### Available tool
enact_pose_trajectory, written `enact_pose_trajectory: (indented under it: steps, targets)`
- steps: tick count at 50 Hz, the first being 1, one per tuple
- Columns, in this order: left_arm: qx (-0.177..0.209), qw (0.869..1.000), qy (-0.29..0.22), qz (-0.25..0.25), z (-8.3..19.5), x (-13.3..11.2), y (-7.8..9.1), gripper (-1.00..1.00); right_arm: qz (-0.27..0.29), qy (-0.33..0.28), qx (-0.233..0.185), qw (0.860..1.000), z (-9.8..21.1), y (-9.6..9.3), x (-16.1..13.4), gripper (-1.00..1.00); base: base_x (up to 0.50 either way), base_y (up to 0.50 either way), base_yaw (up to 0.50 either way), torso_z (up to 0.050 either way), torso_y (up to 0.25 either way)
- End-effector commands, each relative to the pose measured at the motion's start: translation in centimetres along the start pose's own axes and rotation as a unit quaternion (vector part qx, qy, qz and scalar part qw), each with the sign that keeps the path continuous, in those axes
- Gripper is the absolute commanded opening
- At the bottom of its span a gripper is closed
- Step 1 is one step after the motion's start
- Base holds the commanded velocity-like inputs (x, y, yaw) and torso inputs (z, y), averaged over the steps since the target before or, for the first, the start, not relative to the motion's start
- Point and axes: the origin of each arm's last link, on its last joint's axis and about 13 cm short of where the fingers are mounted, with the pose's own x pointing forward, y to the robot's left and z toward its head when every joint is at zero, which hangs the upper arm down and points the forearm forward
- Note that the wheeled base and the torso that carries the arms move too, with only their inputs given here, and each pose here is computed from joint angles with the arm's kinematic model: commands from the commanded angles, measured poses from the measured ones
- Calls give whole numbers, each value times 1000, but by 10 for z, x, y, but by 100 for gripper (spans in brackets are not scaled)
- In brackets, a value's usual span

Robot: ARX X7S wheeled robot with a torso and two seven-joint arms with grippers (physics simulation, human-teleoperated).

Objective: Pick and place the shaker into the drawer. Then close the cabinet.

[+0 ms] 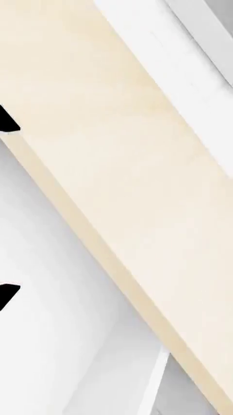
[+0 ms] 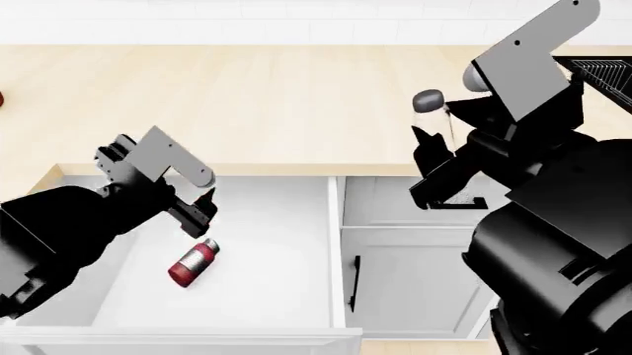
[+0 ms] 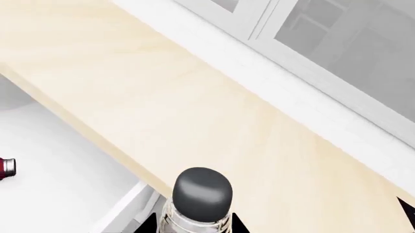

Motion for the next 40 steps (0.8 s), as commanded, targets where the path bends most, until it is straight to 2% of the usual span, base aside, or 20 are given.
enact_pose_trajectory:
  steps: [1, 9, 16, 21, 33, 40]
  targets:
    - [-4, 996, -80, 32, 37, -37, 16, 100, 76, 14, -18, 997, 20, 1, 20, -100, 0, 0, 0, 0, 0]
    - [3, 989, -134, 65, 60, -63, 26, 100, 163, 35, -64, 984, 49, 10, 42, -100, 0, 0, 0, 0, 0]
    - [24, 974, -194, 111, 104, -82, 42, 100, 211, 48, -78, 973, 51, 27, 64, -100, 0, 0, 0, 0, 0]
    - [39, 969, -211, 123, 124, -88, 50, 100, 234, 53, -82, 967, 48, 37, 80, -100, 0, 0, 0, 0, 0]
    - [44, 967, -217, 124, 130, -90, 48, 100, 281, 80, -84, 953, 36, 63, 119, -100, 0, 0, 0, 0, 0]
    - [45, 968, -217, 121, 127, -91, 46, 100, 303, 106, -74, 944, 17, 82, 146, -100, 0, 0, 0, 0, 0]
